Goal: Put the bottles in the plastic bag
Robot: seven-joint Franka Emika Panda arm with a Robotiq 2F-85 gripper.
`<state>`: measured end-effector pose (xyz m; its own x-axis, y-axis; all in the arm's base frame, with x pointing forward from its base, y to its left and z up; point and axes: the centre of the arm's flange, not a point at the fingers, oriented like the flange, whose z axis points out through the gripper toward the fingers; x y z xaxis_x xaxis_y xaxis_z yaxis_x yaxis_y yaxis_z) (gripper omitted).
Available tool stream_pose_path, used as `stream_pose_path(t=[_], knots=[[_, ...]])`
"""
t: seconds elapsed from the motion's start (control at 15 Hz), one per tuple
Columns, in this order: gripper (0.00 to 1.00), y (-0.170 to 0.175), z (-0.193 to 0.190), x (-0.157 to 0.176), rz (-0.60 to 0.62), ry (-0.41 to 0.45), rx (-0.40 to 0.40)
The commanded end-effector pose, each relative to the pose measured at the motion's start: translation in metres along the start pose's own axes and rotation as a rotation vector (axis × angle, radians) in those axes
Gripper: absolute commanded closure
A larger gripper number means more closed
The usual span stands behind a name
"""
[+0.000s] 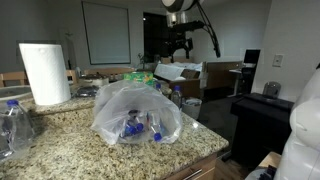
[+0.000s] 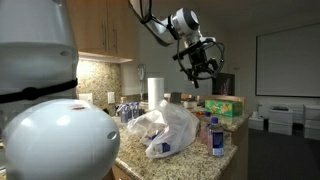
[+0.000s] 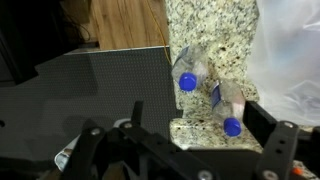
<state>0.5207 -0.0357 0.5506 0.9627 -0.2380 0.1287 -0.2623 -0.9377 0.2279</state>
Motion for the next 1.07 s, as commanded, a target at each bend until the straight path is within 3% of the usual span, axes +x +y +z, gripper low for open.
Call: stream_pose_path(t=[0.0,0.07,0.27,0.47,1.0], knots=[[0.00,0.017,0.059,0.047,-0.046,-0.084,0.037],[0.00,0.010,0.035,0.019,-0.009,-0.036,0.007],[0.00,0.016,0.070,0.037,-0.019,-0.093,0.010],[0.00,0.013,0.067,0.040,-0.022,-0.085,0.011],[0.00,0.001,0.058,0.048,0.071,0.101,-0.008]])
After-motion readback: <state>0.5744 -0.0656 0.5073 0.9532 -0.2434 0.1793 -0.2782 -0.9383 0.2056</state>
